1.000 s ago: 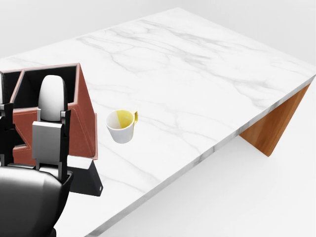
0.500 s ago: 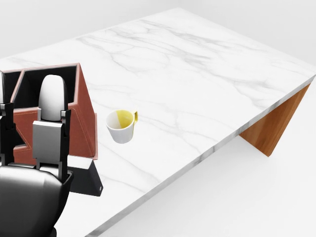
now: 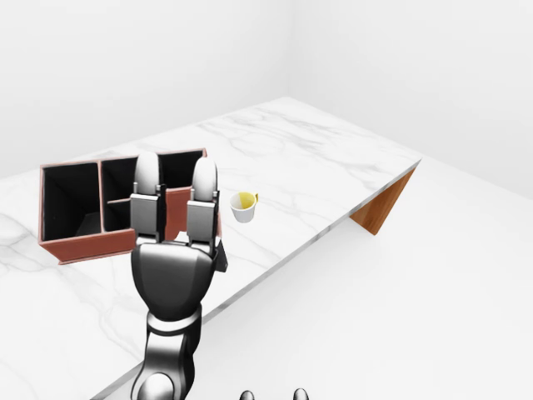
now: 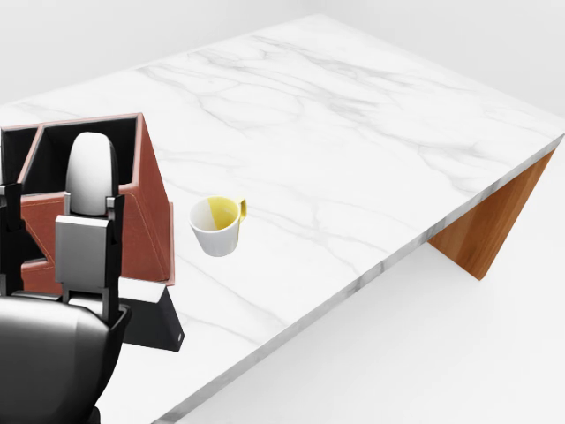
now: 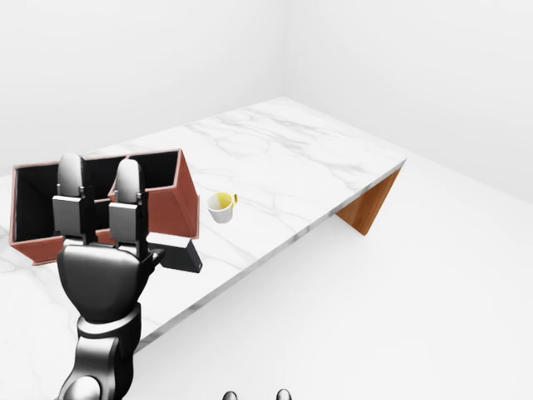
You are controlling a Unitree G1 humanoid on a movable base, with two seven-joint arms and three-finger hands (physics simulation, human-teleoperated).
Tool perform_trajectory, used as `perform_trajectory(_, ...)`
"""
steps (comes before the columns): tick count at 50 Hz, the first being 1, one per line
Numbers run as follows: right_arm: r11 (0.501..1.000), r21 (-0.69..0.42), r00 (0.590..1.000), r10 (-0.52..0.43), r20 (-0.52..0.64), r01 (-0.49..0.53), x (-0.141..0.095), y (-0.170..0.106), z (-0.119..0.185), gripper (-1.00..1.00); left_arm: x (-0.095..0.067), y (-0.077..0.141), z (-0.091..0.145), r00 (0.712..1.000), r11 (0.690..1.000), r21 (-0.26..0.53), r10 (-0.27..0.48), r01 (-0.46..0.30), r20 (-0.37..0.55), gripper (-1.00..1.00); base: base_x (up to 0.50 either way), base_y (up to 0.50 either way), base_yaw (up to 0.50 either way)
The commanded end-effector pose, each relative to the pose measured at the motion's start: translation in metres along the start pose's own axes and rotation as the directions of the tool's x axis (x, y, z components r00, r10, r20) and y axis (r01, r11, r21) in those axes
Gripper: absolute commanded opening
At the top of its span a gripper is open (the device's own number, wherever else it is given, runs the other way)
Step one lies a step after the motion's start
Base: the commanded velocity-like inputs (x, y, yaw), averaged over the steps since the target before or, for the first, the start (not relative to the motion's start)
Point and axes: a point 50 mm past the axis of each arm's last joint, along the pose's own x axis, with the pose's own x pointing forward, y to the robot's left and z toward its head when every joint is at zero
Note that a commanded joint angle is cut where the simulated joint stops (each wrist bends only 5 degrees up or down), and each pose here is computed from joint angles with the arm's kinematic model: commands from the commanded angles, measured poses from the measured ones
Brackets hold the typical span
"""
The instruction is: Pick up the book and place it in the right compartment of the caddy.
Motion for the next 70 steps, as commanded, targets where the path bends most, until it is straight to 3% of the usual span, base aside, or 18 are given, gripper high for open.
perform_trajectory(1, 1.0, 0.001, 1.0, 0.001, 0.002, -0.001, 0.0003, 0.0002, 0.0002, 1.0, 0.0008, 0.0013, -0.0002, 1.0, 1.0, -0.001, 0.007, -0.007, -0.001, 1.0, 0.0, 0.0, 0.0)
perform_trajectory(34, 1.0, 0.014, 1.0, -0.009, 0.01, 0.008, 0.0006, 0.0, 0.001, 1.0, -0.0004, -0.0001, 0.0, 1.0, 1.0, 0.001, -0.002, 0.002, -0.003, 1.0, 0.13, -0.09, 0.0)
perform_trajectory(70, 1.0, 0.008, 1.0, -0.006, 0.001, 0.006, 0.0002, 0.0007, -0.0006, 1.0, 0.001, 0.0024, -0.001, 1.0, 1.0, -0.001, 0.011, -0.011, -0.007, 1.0, 0.0, 0.0, 0.0)
